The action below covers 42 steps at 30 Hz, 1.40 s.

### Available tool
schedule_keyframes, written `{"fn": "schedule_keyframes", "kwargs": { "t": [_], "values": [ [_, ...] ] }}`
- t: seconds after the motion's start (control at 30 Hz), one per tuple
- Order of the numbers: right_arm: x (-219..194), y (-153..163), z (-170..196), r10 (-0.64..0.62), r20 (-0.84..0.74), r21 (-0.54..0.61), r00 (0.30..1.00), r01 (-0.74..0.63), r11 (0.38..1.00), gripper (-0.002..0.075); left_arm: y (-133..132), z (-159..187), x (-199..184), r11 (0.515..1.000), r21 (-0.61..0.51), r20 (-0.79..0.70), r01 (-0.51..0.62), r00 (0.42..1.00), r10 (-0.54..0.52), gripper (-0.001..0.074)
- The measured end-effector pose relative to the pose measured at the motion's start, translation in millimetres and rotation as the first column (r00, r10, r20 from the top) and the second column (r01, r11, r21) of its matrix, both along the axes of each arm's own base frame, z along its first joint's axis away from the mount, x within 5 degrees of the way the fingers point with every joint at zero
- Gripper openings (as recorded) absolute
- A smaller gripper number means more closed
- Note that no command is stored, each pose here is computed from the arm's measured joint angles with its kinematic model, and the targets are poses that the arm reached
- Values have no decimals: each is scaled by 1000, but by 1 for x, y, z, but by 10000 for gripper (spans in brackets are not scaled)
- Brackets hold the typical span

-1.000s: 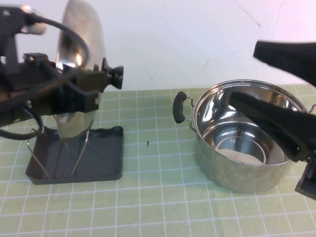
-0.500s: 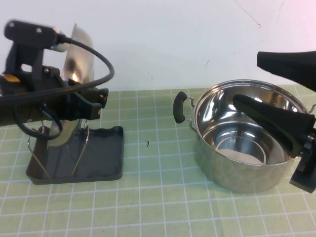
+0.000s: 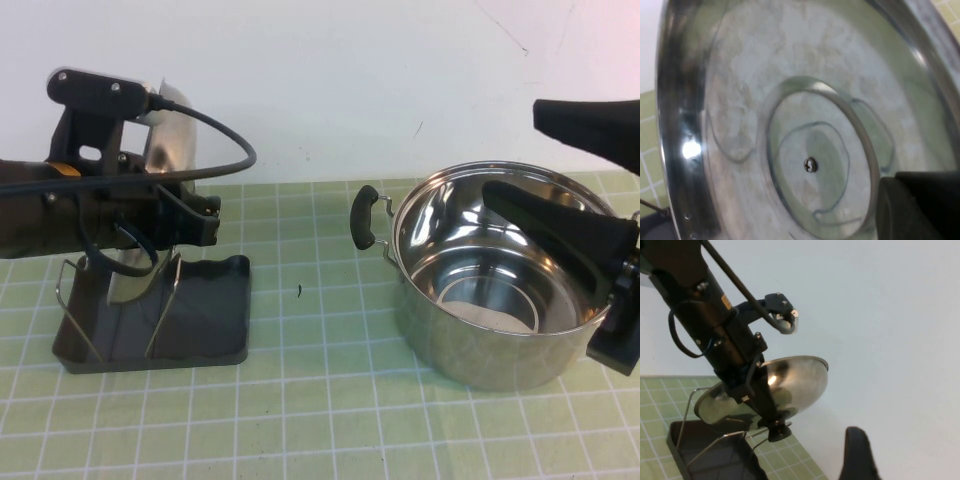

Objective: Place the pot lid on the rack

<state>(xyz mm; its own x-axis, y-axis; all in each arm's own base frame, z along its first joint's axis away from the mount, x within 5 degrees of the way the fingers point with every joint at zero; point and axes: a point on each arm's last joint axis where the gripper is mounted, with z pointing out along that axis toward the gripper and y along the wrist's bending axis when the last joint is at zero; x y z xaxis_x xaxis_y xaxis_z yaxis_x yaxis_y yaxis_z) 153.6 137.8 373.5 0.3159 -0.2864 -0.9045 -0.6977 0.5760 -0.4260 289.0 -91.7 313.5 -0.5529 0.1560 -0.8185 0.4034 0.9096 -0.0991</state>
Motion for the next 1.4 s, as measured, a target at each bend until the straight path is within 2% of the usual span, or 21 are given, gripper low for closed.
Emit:
{"fn": "schedule_keyframes", "kwargs": {
  "t": [0.33,0.4,0.57,0.63,0.7,0.8,0.87,0.97,1.07,1.17,1.27,1.4],
  "values": [
    [2,-1,-1,-23,-3,-5,1000,23,1000,419,0,-8,2,998,55,-30,26,999,-25,114],
    [2,-1,-1,-23,-3,-5,1000,23,1000,419,0,-8,2,998,61,-34,30,999,-28,183],
    [2,-1,-1,-23,-15,4,1000,23,1000,419,0,-6,1,999,46,-46,20,999,-18,494],
    [2,-1,-1,-23,-23,10,999,23,1000,419,1,-5,0,998,50,-44,23,999,-21,549],
    [2,-1,-1,-23,-25,12,999,23,1000,419,3,3,-6,997,67,-14,28,1000,-27,554],
    [2,-1,-1,-23,-35,21,999,24,999,419,8,22,-19,994,107,61,33,997,-39,507],
    [2,-1,-1,-23,-46,30,999,25,999,417,13,38,-31,992,120,122,24,992,-39,435],
    [0,-3,1,-24,-51,45,998,27,999,377,22,66,-58,995,104,224,-4,974,-20,259],
    [-6,-9,8,-42,-32,67,999,44,997,281,30,90,-91,996,91,300,-13,954,-15,85],
    [-16,-21,17,-85,-14,113,996,86,990,174,39,104,-123,997,72,334,-22,942,-3,26],
    [-30,-36,19,-129,-15,161,991,130,978,85,49,105,-154,998,42,363,-54,931,35,8],
    [-54,-57,11,-154,8,209,988,149,967,17,65,90,-192,991,9,379,-132,918,118,3]
  ]
}}
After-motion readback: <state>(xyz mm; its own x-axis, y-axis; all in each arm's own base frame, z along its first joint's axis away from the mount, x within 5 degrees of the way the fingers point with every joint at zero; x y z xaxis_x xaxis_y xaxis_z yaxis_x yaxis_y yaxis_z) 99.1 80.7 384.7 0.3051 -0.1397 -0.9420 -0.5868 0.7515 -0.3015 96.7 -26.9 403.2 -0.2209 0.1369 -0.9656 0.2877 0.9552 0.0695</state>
